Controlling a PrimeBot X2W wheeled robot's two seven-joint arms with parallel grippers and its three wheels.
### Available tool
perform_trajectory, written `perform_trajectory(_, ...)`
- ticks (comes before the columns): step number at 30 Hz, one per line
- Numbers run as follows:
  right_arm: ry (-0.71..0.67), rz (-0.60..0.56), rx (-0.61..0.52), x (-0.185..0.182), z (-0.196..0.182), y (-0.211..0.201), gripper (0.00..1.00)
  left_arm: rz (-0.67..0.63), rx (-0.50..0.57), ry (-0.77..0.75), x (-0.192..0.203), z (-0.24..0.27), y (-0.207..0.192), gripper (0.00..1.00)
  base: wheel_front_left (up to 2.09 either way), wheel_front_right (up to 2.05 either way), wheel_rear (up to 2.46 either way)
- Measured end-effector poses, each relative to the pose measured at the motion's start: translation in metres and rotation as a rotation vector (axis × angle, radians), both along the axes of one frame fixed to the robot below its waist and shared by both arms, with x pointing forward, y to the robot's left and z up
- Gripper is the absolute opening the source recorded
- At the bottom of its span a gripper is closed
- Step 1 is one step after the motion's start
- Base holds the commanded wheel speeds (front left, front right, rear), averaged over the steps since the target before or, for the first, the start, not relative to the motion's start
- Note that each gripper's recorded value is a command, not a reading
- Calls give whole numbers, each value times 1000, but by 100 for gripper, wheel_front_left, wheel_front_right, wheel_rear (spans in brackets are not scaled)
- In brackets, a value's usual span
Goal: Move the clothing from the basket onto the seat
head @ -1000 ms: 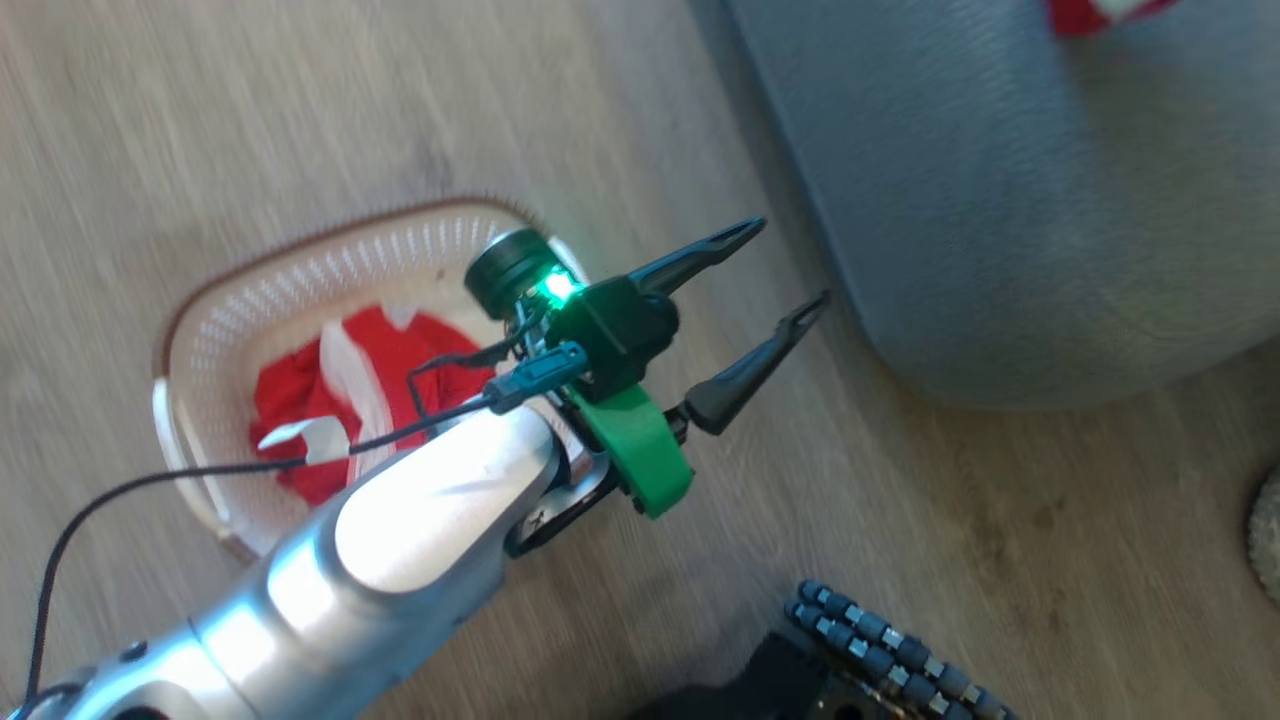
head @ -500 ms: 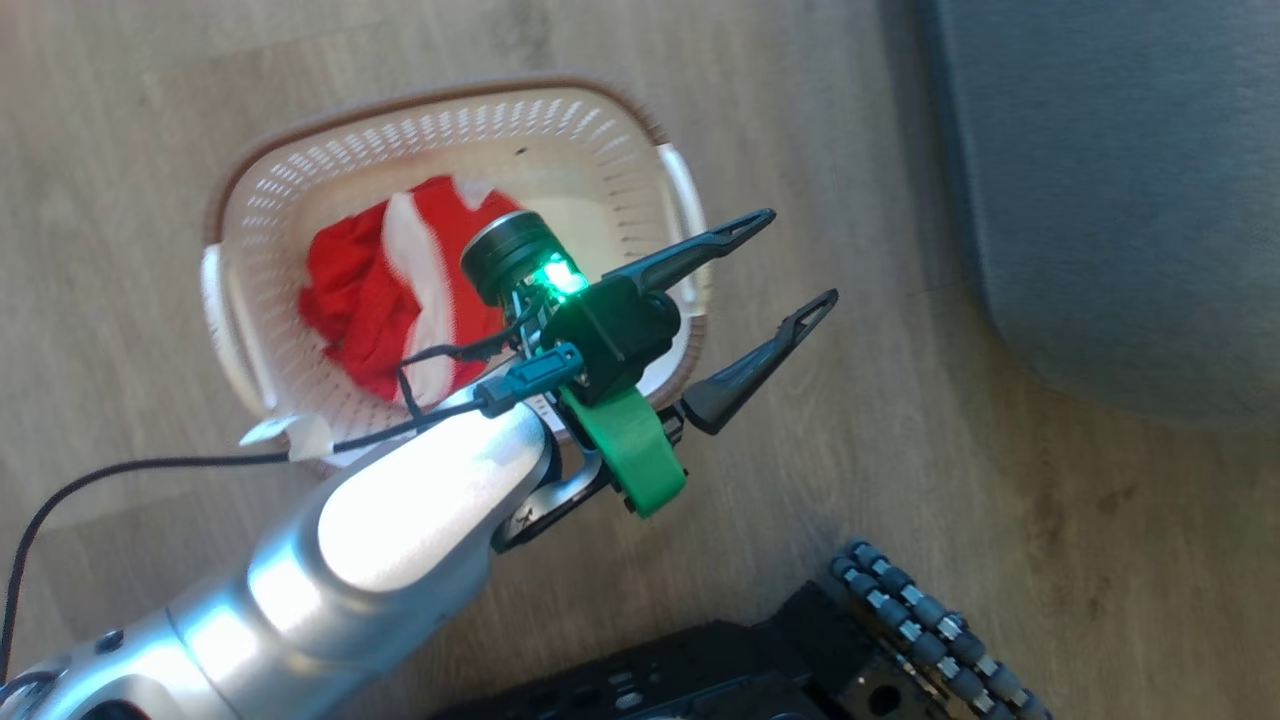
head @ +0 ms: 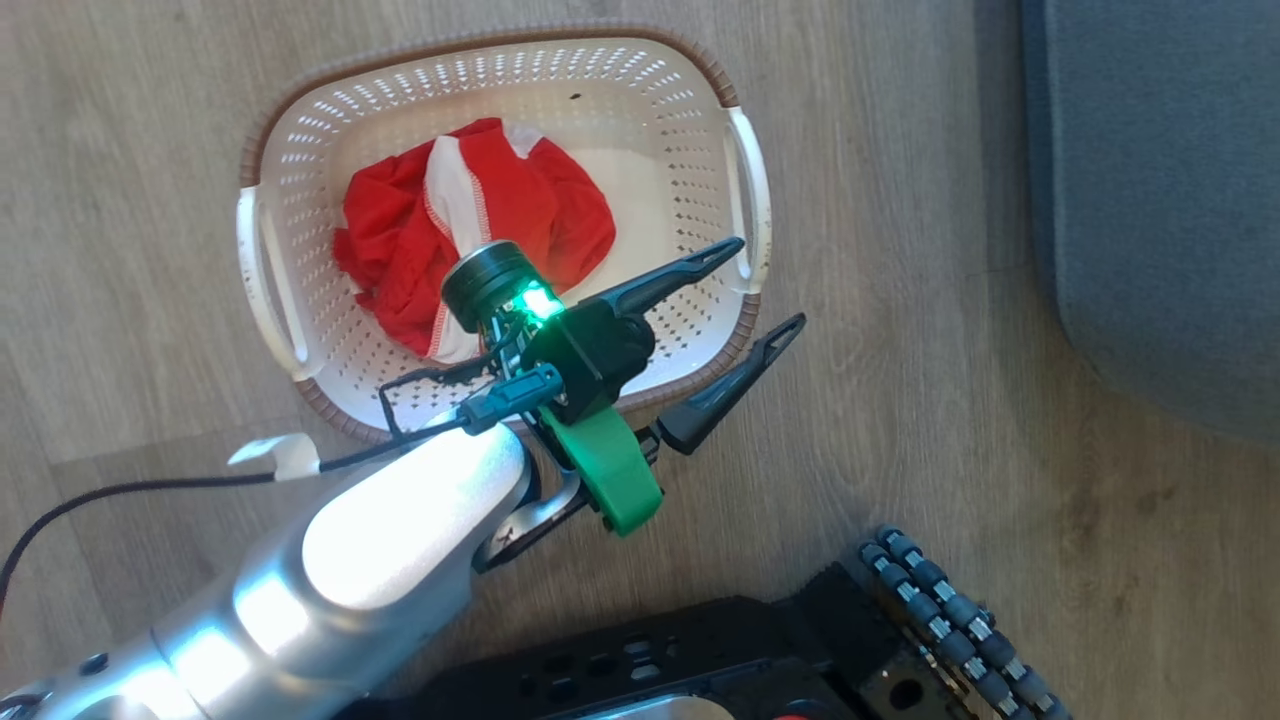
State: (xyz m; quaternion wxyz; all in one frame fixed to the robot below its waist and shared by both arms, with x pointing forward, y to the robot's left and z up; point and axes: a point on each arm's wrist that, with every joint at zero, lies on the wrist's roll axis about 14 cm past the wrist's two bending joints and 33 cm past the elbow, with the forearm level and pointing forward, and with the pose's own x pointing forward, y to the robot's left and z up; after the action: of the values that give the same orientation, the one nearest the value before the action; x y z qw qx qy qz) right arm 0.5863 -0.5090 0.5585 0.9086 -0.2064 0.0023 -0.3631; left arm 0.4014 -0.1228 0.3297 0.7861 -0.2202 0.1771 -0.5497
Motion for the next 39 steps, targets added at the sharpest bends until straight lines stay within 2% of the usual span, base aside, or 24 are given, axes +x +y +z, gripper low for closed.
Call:
perform_trajectory(2,50,-41,56,-12,-26,-9,0,7,6,1,1,-1,3,100,0,0,0)
perform_trajectory(6,131,-45,146,-16,-71,-9,0,26,9,12,6,-3,6,100,0,0,0)
perform_trajectory(11,167,-41,242,-22,-106,-8,0,35,18,9,8,-3,8,100,0,0,0)
perform_trajectory(12,166,-38,252,-22,-109,-8,31,39,19,9,9,-3,8,100,0,0,0)
perform_trajectory(13,168,-30,257,-22,-112,-7,69,45,19,11,10,-2,9,100,0,0,0)
perform_trajectory(14,170,-21,254,-22,-113,-7,100,49,19,8,11,0,10,100,0,0,0)
perform_trajectory(20,139,54,247,-18,-107,4,100,76,13,-26,19,17,10,100,0,0,0)
perform_trajectory(26,163,130,249,-17,-106,23,100,94,6,-65,22,38,10,100,0,0,0)
perform_trajectory(34,178,165,266,-50,-94,29,100,140,13,-114,18,72,16,100,0,0,0)
perform_trajectory(39,140,276,256,-59,-79,60,100,197,29,-133,15,90,27,100,0,0,0)
